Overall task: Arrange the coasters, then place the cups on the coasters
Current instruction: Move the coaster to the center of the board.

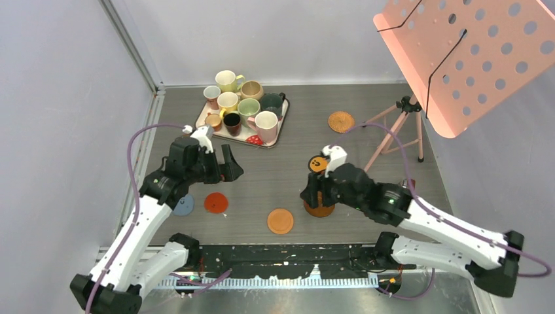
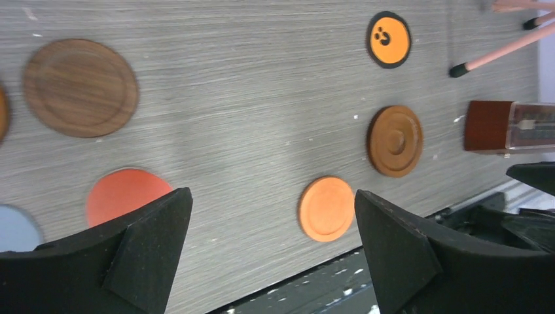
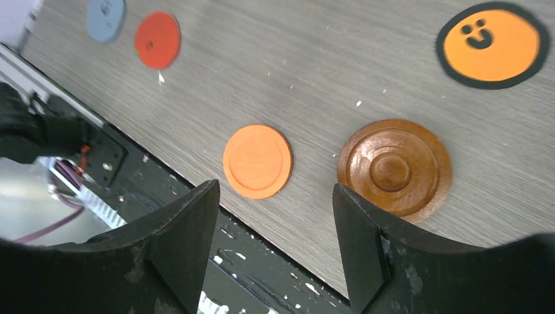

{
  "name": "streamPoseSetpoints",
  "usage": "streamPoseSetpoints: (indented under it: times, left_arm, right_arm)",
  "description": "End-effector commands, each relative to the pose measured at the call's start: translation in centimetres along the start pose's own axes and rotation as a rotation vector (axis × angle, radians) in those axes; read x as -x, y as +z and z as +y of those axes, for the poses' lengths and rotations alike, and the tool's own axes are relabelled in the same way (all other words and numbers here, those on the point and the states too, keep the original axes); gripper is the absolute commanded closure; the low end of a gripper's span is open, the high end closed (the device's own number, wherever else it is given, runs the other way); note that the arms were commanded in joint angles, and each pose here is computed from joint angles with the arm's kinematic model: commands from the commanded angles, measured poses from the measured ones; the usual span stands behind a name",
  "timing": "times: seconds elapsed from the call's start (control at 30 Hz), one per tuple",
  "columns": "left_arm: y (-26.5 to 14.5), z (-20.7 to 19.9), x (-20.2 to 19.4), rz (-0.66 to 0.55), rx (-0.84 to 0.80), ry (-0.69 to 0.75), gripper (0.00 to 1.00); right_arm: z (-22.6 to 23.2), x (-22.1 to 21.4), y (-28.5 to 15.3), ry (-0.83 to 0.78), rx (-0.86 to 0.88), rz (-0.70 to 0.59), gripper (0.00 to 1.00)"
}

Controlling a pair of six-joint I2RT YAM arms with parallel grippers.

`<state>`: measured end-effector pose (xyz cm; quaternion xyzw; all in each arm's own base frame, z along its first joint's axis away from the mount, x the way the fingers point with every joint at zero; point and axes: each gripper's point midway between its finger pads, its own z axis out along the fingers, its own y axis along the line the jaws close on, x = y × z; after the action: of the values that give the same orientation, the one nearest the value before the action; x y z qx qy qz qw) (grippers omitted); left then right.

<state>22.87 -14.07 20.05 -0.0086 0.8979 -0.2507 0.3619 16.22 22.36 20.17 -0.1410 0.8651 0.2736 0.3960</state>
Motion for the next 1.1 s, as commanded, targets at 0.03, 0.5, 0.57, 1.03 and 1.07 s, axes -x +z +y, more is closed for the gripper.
streamPoseSetpoints:
  times: [0.03, 0.5, 0.57, 1.03, 1.07]
  left_arm:
    - [-3.4, 3.6, 0.7, -0.089, 0.189, 0.132, 0.01]
    - [-7.3, 8.8, 0.6, -0.153, 0.462, 0.232, 0.01]
    - [-7.5, 8.9, 0.6, -0.180, 0.459, 0.234, 0.01]
    - [-10.6, 10.4, 1.7, -0.335, 0.551, 0.220, 0.01]
    - [-10.5, 10.4, 1.7, -0.333, 0.552, 0.220, 0.01]
  right_arm:
    - [3.1, -1.0, 3.5, -0.045, -0.006, 0.012, 0.28]
    - [3.7, -8.6, 12.3, -0.136, -0.087, 0.212, 0.35]
    - [3.1, -9.6, 13.1, -0.152, -0.124, 0.250, 0.35]
    - [4.0, -12.6, 16.0, -0.132, -0.094, 0.322, 0.55]
    - [3.8, -12.6, 16.3, -0.136, -0.105, 0.315, 0.55]
